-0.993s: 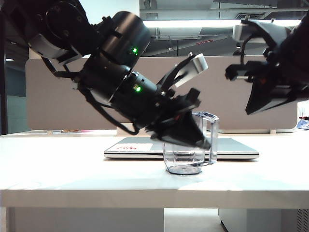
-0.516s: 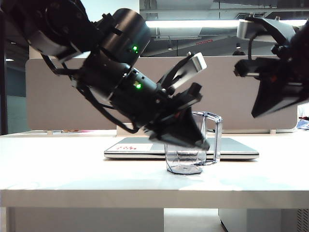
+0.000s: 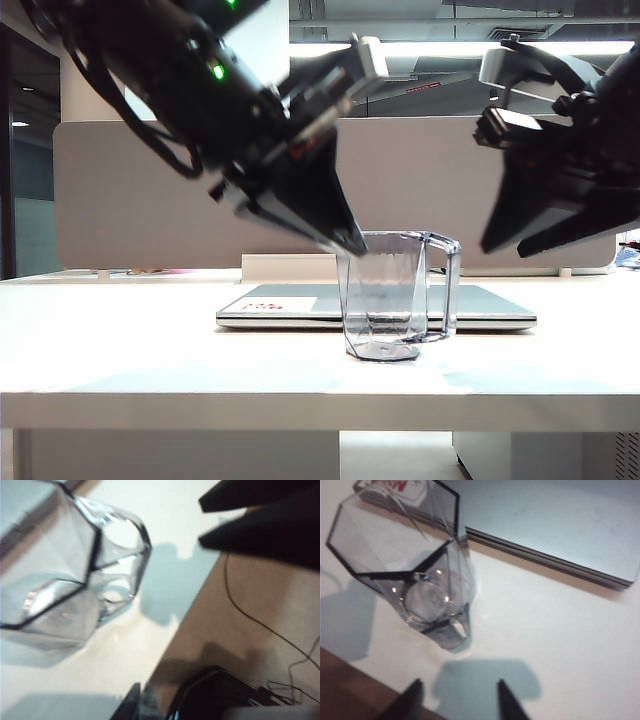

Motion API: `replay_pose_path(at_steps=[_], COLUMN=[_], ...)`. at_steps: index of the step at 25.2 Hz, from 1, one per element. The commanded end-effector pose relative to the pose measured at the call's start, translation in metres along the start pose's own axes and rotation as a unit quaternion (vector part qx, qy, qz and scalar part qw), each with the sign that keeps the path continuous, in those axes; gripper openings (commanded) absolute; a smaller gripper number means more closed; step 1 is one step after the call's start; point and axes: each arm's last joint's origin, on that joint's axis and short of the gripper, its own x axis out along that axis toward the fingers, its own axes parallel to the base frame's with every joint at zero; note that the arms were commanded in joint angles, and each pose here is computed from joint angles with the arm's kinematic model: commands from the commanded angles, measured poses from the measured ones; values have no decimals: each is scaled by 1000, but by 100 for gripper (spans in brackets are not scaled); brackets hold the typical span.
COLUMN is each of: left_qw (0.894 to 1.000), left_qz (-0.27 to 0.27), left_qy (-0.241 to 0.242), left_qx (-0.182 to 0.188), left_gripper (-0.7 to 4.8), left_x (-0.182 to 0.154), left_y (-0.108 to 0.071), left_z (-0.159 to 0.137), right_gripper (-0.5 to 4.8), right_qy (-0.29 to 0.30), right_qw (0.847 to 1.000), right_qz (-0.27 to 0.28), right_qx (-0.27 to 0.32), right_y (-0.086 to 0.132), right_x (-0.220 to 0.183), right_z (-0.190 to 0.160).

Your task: Pick up the water cup and place it on the side of the laptop close to you.

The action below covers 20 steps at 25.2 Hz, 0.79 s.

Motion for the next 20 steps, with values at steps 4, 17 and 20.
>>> replay_pose_path(at_steps=[4, 17, 20], left_qw=[998, 996, 996], left_qz=[62, 89, 91], left_qy=[-20, -14, -12], left_qx=[11, 18, 18], left_gripper=[-6, -6, -6], left_x=[-31, -43, -43], left_y=[-6, -8, -7], left_z=[8, 8, 8], right_gripper=[306, 305, 305], right_qy=[12, -16, -22], right_qw=[999, 998, 998], right_qz=[22, 26, 10], right_qx=[25, 63, 64], right_y=[3, 7, 6], right_x=[15, 54, 57], right_z=[-5, -6, -6])
